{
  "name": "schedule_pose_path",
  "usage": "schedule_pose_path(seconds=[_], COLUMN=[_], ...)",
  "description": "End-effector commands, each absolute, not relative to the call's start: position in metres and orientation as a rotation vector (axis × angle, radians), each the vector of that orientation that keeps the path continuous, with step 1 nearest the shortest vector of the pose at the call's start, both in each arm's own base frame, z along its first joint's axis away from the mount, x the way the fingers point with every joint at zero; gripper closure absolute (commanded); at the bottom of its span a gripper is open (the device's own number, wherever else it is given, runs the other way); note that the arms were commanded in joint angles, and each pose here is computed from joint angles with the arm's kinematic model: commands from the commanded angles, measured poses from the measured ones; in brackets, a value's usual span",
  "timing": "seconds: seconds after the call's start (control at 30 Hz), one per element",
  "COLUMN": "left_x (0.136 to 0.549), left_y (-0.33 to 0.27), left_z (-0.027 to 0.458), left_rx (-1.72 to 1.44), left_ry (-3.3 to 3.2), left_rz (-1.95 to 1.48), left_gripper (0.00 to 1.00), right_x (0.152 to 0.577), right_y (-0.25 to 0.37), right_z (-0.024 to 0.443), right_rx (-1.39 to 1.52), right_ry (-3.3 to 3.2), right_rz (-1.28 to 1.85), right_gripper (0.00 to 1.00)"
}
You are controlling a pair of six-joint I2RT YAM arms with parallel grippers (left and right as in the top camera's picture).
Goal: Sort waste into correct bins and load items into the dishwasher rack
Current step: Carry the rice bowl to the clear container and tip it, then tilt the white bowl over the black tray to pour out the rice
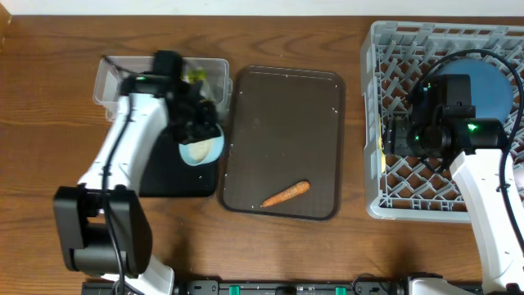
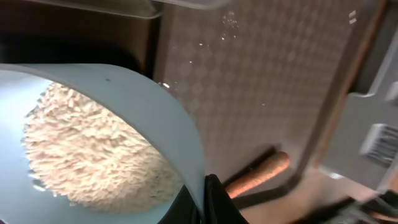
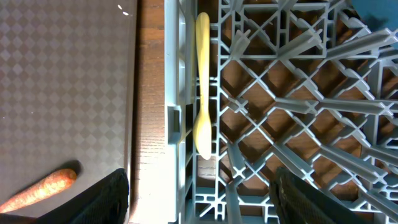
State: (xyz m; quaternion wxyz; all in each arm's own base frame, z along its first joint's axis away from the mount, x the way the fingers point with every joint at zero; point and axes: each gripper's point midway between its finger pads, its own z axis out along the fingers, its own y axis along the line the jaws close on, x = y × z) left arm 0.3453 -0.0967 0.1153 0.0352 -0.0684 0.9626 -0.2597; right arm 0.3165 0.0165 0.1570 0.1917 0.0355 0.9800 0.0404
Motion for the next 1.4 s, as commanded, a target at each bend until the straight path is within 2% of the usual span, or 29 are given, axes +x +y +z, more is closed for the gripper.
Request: schedule_pose_path(seconds=[0.0, 0.43, 1.17, 1.37], left_x=[0.342, 0.334, 0.328, 0.331], left_y=[-0.095, -0.055, -0.042, -0.04], left_z=[0.131, 0.168, 0.183, 0.189], left_rx=[-0.173, -0.273, -0.348, -0.542], left_ry=[2.851, 2.311, 2.077, 2.066], left_rz=[-1.08, -1.71, -1.875, -2.0], left_gripper=[0.94, 0.94, 0.94, 0.94], right_x=[0.317, 0.315, 0.313, 0.312], right_y=[0.011, 0.01, 0.01, 0.01], right_z=[0.16, 0.159, 0.158, 0.158], right_rx=[0.103, 0.106, 0.107, 0.107], right_ry=[2.746, 2.755, 2.762, 2.767], right_rz=[0.084, 0.075, 0.075, 0.074], right_gripper=[0.28, 0.28, 0.28, 0.28])
